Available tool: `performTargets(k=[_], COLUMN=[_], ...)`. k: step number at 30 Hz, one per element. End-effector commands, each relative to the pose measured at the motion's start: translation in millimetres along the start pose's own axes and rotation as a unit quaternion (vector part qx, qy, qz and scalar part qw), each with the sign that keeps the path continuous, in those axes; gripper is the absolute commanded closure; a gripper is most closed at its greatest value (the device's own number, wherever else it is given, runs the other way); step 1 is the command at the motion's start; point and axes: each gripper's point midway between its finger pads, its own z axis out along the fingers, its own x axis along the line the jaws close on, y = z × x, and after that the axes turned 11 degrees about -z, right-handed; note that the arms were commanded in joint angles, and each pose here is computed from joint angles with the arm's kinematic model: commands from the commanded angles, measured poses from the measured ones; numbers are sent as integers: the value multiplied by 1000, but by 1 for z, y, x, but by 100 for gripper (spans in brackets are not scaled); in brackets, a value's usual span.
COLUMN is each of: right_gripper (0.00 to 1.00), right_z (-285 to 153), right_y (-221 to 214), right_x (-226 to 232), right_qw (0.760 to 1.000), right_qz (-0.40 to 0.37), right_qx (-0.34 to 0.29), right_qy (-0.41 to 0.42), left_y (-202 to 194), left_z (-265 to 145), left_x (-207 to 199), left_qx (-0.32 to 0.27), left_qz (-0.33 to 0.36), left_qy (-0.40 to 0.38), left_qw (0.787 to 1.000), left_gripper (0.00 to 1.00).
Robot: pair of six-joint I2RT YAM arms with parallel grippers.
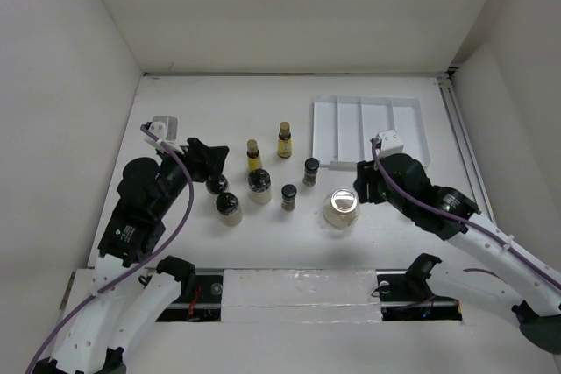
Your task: Organize the condiment bottles
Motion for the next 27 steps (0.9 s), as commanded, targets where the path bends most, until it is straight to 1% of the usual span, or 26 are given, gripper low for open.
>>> performTargets(k=[1, 2, 3, 4, 5, 6, 7, 8, 9, 10, 11, 12, 13, 16, 17, 23, 27], right_gripper=[56, 76, 89, 89, 89, 84, 52, 31, 14, 0, 0, 0, 0, 0, 0, 0, 0], right_z=[-7, -6, -1, 2, 2, 3, 3, 2, 4, 5, 7, 5, 8, 12, 17, 39, 59], right_y=[13, 23, 21, 21, 21, 20, 17, 16, 8, 0, -5, -8, -18, -22, -24, -31, -41], right_x=[-14, -12, -8, -3, -3, 0, 0, 8, 14, 19, 24, 33, 36, 49, 51, 61, 61], right_qw=[999, 998, 998, 999, 999, 1000, 1000, 1000, 1000, 999, 998, 997, 996, 993, 992, 990, 990], right_qz=[19, 28, 20, 12, 9, 4, 2, 2, -1, -2, -3, -2, 1, -7, -14, -28, -46], right_qx=[-32, -52, -48, -45, -37, -24, -18, -15, -5, -1, 4, 4, 16, 21, 29, 52, 80], right_qy=[-39, -36, -27, -16, -17, -11, -12, 11, 27, 43, 57, 83, 90, 120, 119, 126, 107], left_y=[40, 31, 27, 26, 25, 27, 30, 31, 31, 29, 30, 33, 31, 33, 30, 26, 28], left_z=[-9, -3, 0, -2, 0, 0, -2, -3, -3, -4, -4, -8, -9, -9, -7, -4, -4], left_x=[-20, -11, -7, -7, 0, 4, 5, 10, 10, 11, 13, 12, 13, 15, 15, 16, 15], left_qx=[-64, -58, -54, -58, -59, -63, -70, -74, -74, -74, -77, -85, -86, -89, -82, -72, -75], left_qz=[24, 18, 18, 18, 17, 16, 22, 21, 21, 21, 21, 21, 21, 21, 21, 21, 21], left_qy=[-21, -10, -7, -10, -1, 6, 8, 23, 23, 22, 26, 27, 27, 31, 29, 31, 28], left_qw=[997, 998, 998, 998, 998, 998, 997, 997, 997, 997, 996, 996, 996, 995, 996, 997, 997], left_gripper=[49, 58, 78, 85, 88, 90, 90, 87, 80, 72, 65, 55, 51, 41, 40, 40, 40])
